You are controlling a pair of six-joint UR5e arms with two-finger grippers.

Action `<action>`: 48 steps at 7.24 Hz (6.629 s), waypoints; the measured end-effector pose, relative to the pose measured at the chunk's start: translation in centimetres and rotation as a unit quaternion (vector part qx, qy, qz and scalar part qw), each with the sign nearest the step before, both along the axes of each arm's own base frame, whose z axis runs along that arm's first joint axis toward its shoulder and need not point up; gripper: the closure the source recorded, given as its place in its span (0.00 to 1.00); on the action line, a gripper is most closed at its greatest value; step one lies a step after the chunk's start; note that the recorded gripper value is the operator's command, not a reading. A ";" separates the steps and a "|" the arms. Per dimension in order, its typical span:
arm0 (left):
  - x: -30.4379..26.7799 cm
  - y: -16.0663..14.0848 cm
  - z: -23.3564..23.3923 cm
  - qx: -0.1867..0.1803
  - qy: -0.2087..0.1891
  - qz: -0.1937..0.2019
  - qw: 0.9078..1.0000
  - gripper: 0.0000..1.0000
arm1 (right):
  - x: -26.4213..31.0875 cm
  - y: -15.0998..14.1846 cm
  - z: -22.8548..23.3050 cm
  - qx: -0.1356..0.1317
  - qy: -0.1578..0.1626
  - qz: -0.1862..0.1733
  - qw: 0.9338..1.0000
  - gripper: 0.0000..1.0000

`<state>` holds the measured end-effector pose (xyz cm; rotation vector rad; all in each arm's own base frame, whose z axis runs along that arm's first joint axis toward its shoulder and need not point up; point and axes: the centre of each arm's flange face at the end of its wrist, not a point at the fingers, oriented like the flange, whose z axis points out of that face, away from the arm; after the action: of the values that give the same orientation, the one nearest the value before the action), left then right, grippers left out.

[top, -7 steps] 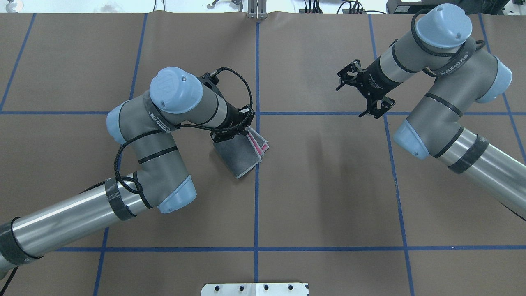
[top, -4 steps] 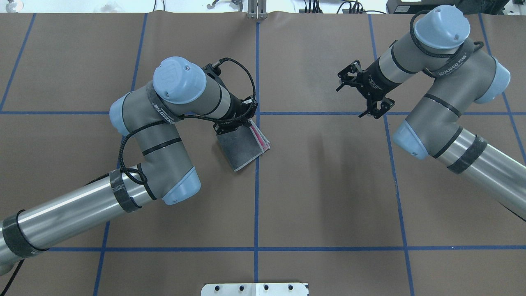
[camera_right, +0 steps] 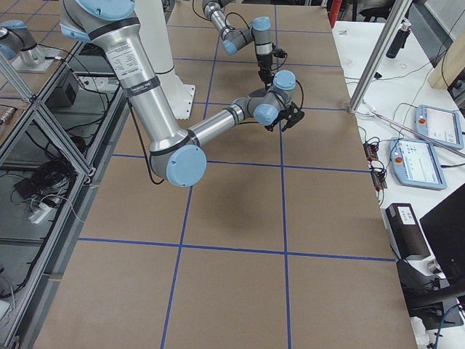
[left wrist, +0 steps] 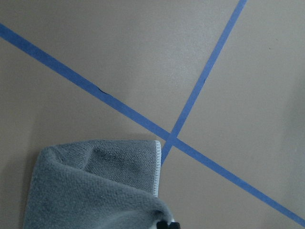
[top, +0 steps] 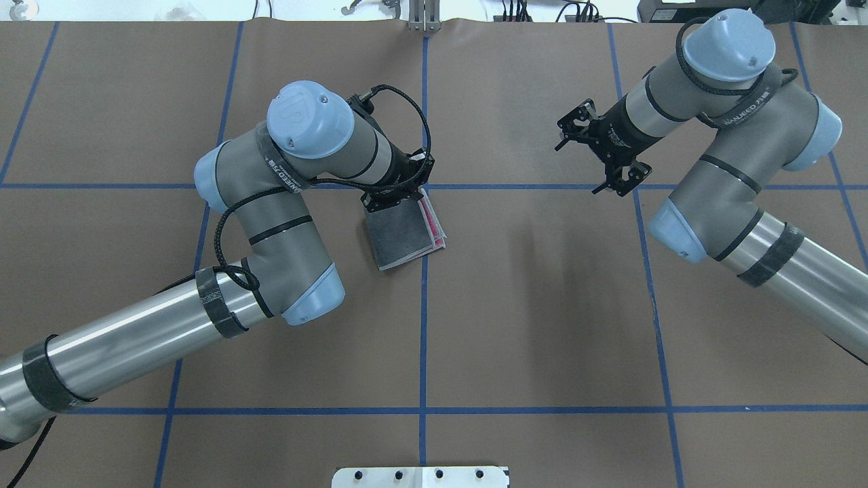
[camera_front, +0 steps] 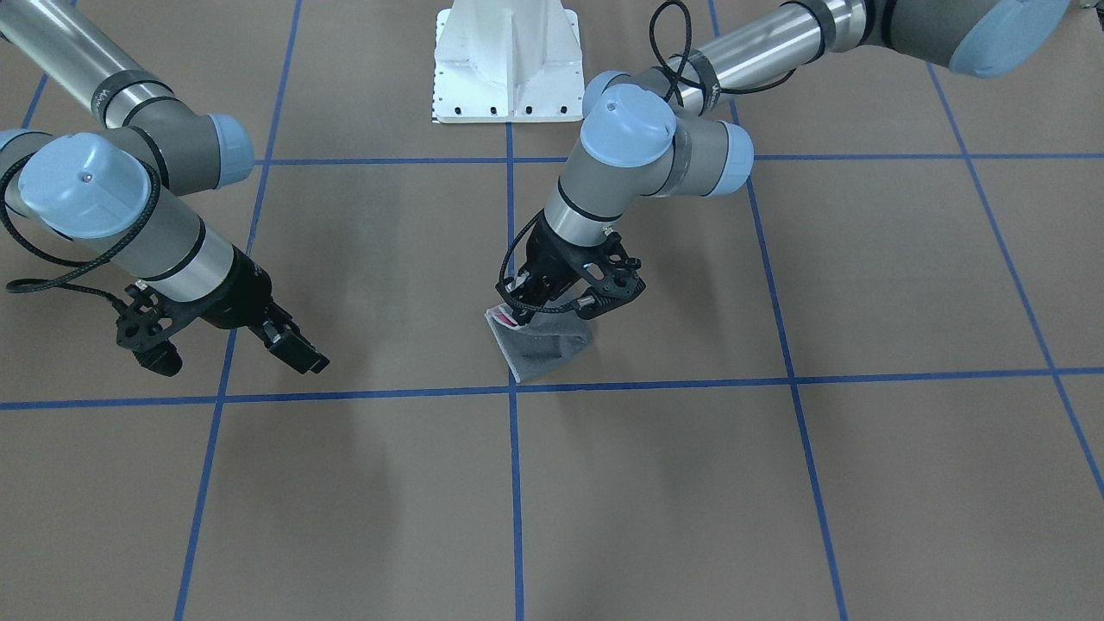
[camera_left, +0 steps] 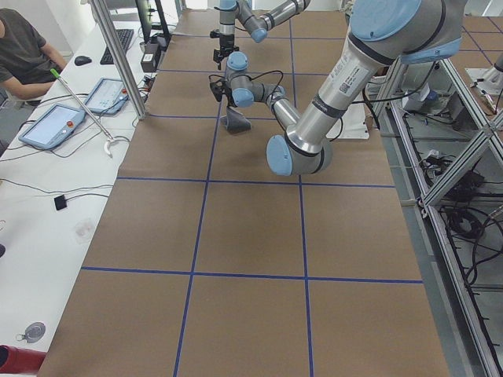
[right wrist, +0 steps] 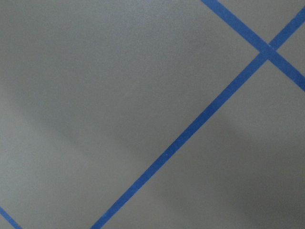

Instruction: Fold towel twice with both arms

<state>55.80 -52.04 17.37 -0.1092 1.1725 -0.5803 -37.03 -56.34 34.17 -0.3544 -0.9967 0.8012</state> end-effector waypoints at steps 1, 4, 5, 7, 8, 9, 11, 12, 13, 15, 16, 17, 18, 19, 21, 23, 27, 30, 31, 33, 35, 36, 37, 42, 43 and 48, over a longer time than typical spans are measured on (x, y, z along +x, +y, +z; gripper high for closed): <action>0.2 -0.8 0.1 0.000 0.000 -0.003 1.000 1.00 | 0.0 0.0 0.0 0.000 0.000 0.000 1.000 0.00; 1.5 -3.0 0.2 0.006 0.006 -0.014 1.000 0.71 | -0.1 0.1 0.1 -0.001 0.001 -0.001 1.000 0.00; 2.1 -3.7 -0.1 0.009 0.007 -0.018 1.000 0.01 | -0.2 0.1 0.2 -0.002 0.001 -0.001 1.000 0.00; 2.8 -4.4 -0.3 0.014 0.008 -0.025 1.000 0.00 | -0.5 0.3 0.4 -0.002 0.002 -0.003 1.000 0.00; 2.8 -4.6 -0.7 0.016 0.010 -0.029 0.999 0.00 | -0.7 0.5 0.4 -0.001 0.002 -0.005 1.000 0.00; 2.3 -4.9 -1.4 0.019 0.016 -0.031 0.999 0.00 | -1.1 0.7 0.1 -0.001 0.001 -0.007 1.000 0.00; -0.5 -4.9 -2.1 0.018 0.035 -0.016 0.999 0.00 | -3.4 1.0 -1.8 0.008 -0.001 -0.006 1.000 0.00; -3.3 -4.8 -0.3 0.011 0.042 -0.004 0.999 0.00 | -5.8 0.8 -3.4 0.012 0.002 0.008 1.000 0.00; -6.4 -4.4 2.2 0.004 0.045 0.004 0.999 0.00 | -8.7 0.9 -5.4 0.016 0.006 0.027 0.999 0.00; -10.8 -3.0 6.3 -0.003 0.045 0.007 0.999 0.00 | -13.7 2.2 -9.5 0.031 0.002 0.060 0.998 0.00; -11.8 -2.6 7.4 -0.006 0.043 0.006 0.999 0.00 | -15.9 2.9 -10.9 0.028 -0.012 0.082 0.996 0.00; -12.4 -2.5 8.2 -0.009 0.040 0.004 0.999 0.00 | -18.0 3.7 -11.2 0.030 -0.027 0.098 0.994 0.03; -12.7 -2.3 8.7 -0.011 0.038 0.003 0.999 0.00 | -19.9 4.7 -11.2 0.037 -0.033 0.107 0.993 0.15; -12.9 -2.3 9.0 -0.012 0.037 0.003 0.999 0.00 | -21.0 5.4 -11.3 0.047 -0.034 0.105 0.993 0.17; -12.9 -2.3 9.2 -0.012 0.037 0.002 0.999 0.00 | -22.3 6.4 -10.7 0.076 -0.022 0.083 0.993 0.20; -12.9 -2.3 9.2 -0.012 0.036 0.002 0.999 0.00 | -23.2 6.9 -9.8 0.087 -0.011 0.069 0.994 0.23; -12.6 -2.2 9.5 -0.014 0.034 0.002 0.999 0.00 | -23.4 6.7 -9.2 0.089 0.006 0.062 0.994 0.50; -12.2 -2.1 9.8 -0.016 0.031 0.003 0.999 0.00 | -23.2 6.4 -9.3 0.091 0.007 0.064 0.994 0.56; -12.1 -2.0 9.8 -0.017 0.031 0.003 0.999 0.00 | -23.1 6.3 -9.3 0.091 0.008 0.064 0.994 0.56; -11.6 -2.3 9.8 -0.020 0.029 0.003 0.999 0.00 | -23.0 6.4 -9.4 0.091 0.010 0.063 0.994 0.68; -11.4 -2.5 9.6 -0.021 0.029 0.003 0.999 0.00 | -23.0 6.6 -9.2 0.091 0.011 0.062 0.994 1.00; -11.3 -2.5 9.5 -0.020 0.030 0.003 0.999 0.00 | -23.0 6.6 -9.2 0.091 0.011 0.062 0.994 1.00; -11.3 -2.5 9.5 -0.020 0.030 0.003 0.999 0.00 | -23.0 6.7 -9.2 0.091 0.010 0.062 0.994 1.00; -11.1 -2.6 9.4 -0.023 0.030 0.002 0.999 0.00 | -21.7 7.5 -11.4 0.090 0.012 0.061 0.994 1.00; -11.1 -2.6 9.3 -0.023 0.030 0.002 0.999 0.00 | -21.5 7.6 -11.5 0.090 0.013 0.061 0.994 1.00; -11.1 -2.6 9.3 -0.023 0.031 0.002 0.999 0.00 | -20.6 8.7 -11.4 0.089 0.017 0.062 0.994 0.94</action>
<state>44.72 -54.65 26.66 -0.1702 1.2188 -0.6044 -57.61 -47.60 22.80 -0.1268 -1.0575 0.8215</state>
